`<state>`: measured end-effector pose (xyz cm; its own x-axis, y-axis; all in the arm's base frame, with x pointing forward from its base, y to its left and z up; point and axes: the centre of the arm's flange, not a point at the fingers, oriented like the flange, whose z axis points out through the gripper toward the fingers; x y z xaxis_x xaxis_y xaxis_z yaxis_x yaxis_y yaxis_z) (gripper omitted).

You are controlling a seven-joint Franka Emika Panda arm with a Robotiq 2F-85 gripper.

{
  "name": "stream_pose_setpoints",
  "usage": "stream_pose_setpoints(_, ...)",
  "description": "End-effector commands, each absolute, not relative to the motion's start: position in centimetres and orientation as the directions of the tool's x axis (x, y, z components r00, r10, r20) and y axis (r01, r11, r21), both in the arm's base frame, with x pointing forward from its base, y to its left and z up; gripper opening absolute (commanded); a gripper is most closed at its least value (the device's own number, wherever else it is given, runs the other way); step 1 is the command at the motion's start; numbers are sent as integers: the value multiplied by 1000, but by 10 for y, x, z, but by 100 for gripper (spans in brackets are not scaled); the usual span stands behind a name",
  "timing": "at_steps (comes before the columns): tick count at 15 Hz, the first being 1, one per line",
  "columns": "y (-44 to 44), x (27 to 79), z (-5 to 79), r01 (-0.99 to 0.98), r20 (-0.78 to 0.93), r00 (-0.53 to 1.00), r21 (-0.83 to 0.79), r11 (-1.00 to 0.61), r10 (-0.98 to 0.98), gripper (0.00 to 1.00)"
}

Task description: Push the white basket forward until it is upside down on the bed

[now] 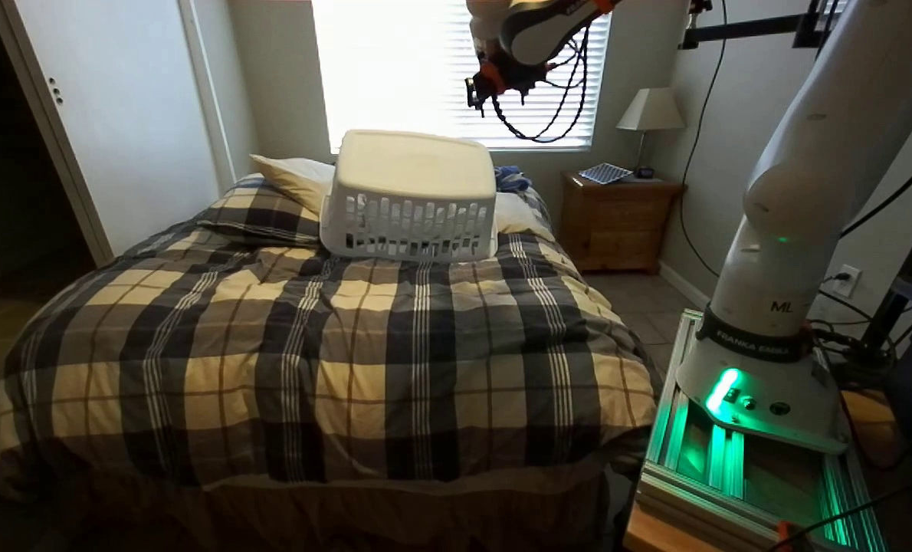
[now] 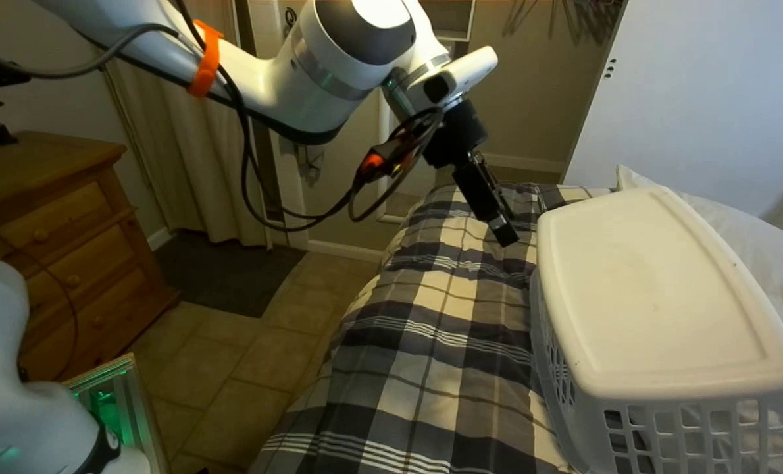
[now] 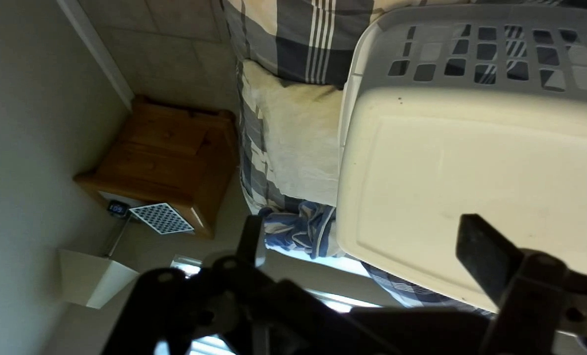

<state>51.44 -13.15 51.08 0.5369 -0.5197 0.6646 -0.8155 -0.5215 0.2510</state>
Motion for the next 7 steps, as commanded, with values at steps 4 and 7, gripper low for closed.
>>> stream_pose_setpoints(4, -133, 515, 508, -816, 661, 539, 254, -520, -522, 100)
stream_pose_setpoints(7, -133, 515, 508, -816, 661, 539, 254, -519, -522, 100)
